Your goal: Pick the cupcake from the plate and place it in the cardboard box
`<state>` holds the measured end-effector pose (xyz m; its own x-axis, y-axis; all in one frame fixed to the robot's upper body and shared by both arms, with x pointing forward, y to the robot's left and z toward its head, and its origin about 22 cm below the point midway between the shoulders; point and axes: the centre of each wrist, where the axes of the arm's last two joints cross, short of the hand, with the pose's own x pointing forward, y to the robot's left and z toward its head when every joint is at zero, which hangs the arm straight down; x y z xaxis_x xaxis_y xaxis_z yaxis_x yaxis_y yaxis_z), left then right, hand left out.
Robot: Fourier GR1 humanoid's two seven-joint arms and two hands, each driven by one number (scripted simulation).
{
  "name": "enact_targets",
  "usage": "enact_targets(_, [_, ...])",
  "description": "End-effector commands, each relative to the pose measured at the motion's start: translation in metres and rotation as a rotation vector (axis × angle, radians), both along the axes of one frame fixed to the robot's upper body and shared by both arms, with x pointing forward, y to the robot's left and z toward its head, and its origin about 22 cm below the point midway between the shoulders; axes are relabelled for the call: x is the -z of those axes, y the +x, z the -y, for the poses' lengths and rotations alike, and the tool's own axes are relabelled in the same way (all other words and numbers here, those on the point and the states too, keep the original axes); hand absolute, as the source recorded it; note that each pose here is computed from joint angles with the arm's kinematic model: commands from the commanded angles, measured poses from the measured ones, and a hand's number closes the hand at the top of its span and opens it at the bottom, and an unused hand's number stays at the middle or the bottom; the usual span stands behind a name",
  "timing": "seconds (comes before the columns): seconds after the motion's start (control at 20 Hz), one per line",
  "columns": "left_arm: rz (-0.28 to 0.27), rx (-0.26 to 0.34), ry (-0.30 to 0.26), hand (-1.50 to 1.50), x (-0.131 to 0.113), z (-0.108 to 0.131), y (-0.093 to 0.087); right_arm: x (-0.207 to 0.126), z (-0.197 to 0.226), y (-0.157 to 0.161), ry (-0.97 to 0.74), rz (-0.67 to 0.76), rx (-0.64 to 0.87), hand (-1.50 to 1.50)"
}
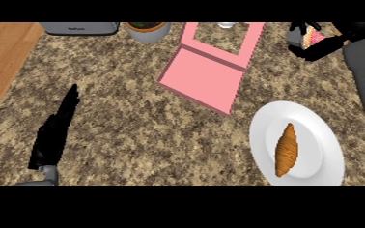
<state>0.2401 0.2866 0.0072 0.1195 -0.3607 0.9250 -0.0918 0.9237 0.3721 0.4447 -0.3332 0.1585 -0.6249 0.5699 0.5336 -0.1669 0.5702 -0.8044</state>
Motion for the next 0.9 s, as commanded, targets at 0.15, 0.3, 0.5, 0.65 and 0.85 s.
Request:
enact_targets(0.15, [-0.01,-0.01,-0.009,0.0,-0.011,0.007,0.005,-0.033,-0.082,0.014,0.032,-0.024,-0.063,1.5])
enact_targets(0.3, [0.007,0.002,-0.006,0.0,0.0,-0.001,-0.002,-0.033,-0.108,0.012,0.021,-0.033,-0.05,1.5])
enact_targets(0.5, [0.003,0.008,-0.001,0.0,-0.007,0.011,0.011,-0.021,-0.141,0.016,-0.042,-0.067,-0.055,1.5])
enact_targets(0.65, [-0.001,0.014,0.002,0.0,-0.003,0.01,-0.001,-0.018,-0.175,0.016,-0.058,-0.102,-0.056,1.5])
enact_targets(0.85, [0.001,0.01,0.005,0.0,0.008,-0.009,0.007,-0.011,-0.198,0.018,-0.119,-0.148,-0.062,1.5])
